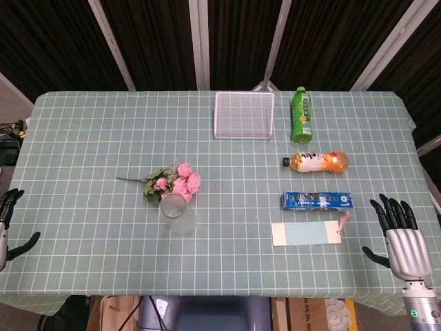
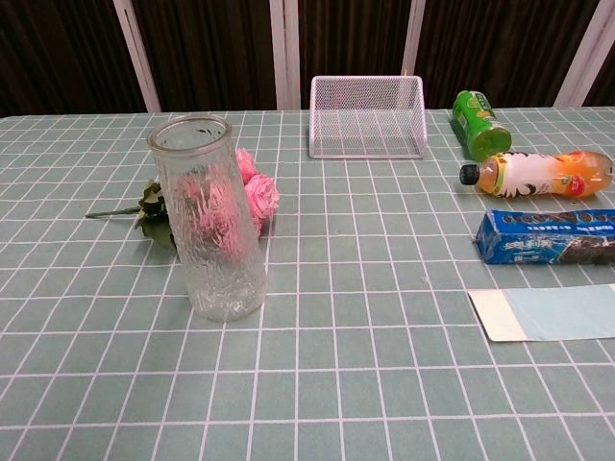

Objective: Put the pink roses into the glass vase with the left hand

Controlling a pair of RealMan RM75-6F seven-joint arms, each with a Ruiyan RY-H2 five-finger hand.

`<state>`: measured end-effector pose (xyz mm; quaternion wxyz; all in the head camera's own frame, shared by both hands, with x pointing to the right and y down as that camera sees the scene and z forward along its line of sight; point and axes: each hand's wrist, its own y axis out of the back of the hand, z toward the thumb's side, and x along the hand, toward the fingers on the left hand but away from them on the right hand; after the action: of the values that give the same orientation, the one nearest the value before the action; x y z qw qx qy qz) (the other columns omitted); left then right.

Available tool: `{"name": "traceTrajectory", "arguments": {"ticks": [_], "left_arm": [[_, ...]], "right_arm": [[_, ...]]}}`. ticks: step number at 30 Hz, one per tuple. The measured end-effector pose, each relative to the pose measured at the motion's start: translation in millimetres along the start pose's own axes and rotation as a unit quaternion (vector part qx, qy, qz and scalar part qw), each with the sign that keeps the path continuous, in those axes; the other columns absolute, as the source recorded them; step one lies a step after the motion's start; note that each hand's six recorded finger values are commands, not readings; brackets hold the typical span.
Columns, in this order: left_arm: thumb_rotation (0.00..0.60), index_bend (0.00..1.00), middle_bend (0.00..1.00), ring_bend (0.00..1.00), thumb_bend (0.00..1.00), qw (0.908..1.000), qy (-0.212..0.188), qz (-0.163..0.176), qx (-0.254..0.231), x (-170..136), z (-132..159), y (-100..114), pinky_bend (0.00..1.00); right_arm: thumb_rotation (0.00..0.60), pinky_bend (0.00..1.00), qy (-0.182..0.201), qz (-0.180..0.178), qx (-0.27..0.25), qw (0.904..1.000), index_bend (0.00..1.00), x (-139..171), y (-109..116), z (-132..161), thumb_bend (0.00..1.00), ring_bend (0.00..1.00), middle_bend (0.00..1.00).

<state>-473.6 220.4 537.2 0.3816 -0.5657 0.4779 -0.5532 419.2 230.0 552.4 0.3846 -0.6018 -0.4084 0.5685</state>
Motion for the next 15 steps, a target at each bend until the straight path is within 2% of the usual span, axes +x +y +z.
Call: {"name": "traceTrajectory", "arguments": {"ticks": [15], "left_arm": [[0.6, 0.15, 0.12, 0.0, 0.26, 0.9999, -0.002, 0.009, -0.005, -3.1, 1.4, 5.1, 0.0]], "right_arm": [[0.6, 0.0, 0.001, -0.002, -0.004, 1.0, 0.1, 0.4, 1.8, -0.2, 0.15, 0.0, 0.04]]}}
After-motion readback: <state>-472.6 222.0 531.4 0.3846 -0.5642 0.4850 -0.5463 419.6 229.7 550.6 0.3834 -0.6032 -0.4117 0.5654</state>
